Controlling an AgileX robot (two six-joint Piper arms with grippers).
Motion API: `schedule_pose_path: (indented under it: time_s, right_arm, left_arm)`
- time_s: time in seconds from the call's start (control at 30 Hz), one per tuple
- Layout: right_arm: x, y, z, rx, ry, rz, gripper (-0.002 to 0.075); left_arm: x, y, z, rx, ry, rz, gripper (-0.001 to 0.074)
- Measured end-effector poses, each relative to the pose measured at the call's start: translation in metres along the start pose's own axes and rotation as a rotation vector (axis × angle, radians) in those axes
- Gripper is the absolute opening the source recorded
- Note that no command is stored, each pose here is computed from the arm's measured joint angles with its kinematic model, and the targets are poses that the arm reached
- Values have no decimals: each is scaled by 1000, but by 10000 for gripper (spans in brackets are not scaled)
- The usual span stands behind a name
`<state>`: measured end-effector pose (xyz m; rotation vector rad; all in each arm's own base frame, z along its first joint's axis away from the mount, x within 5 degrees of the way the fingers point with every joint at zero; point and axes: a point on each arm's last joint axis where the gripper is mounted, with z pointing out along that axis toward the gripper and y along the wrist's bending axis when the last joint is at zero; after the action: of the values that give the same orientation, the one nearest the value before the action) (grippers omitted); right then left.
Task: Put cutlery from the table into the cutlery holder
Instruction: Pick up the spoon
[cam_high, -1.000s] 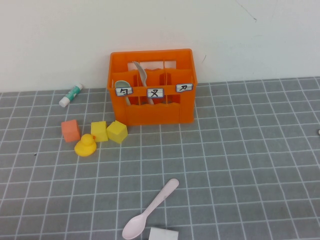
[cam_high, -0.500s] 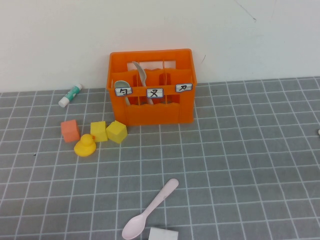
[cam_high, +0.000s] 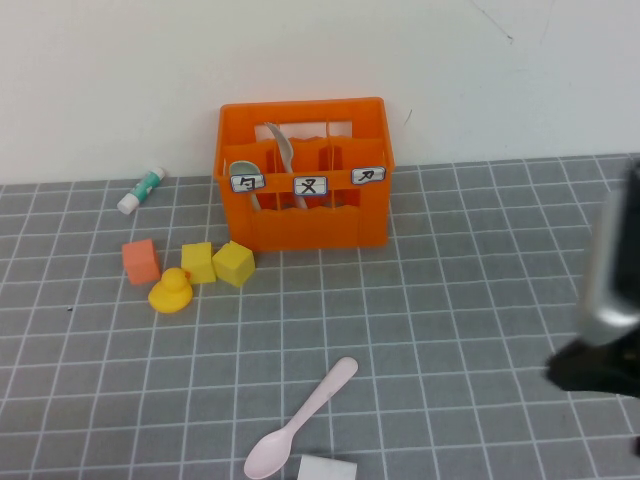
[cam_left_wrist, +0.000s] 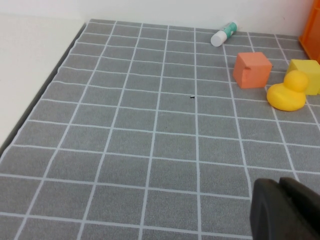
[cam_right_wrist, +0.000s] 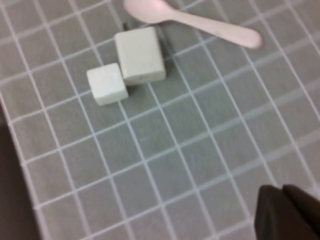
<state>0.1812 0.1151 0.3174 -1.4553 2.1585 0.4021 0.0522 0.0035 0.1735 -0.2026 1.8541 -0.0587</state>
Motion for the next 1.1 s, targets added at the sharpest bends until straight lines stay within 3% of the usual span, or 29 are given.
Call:
schedule_pose_path:
  time_s: [0.17, 0.3, 0.53, 0.6, 0.8, 1.1]
  right_arm:
    - [-35, 0, 41, -48, 36, -258, 3]
    - [-66, 0, 73, -116, 75, -388, 79]
    - [-105, -4, 130, -206, 223, -649, 403]
    - [-110, -4, 148, -216, 282, -749, 451]
    - [-127, -3, 186, -190, 379, -990, 468]
    - [-135, 7, 231, -163, 372, -1088, 468]
  left_arm:
    - [0, 0, 0, 0, 0, 0, -1]
    - [0, 0, 0, 0, 0, 0, -1]
    - [0, 0, 0, 0, 0, 0, -1]
    - [0, 0, 0, 0, 0, 0, -1]
    - [0, 0, 0, 0, 0, 0, -1]
    - [0, 0, 0, 0, 0, 0, -1]
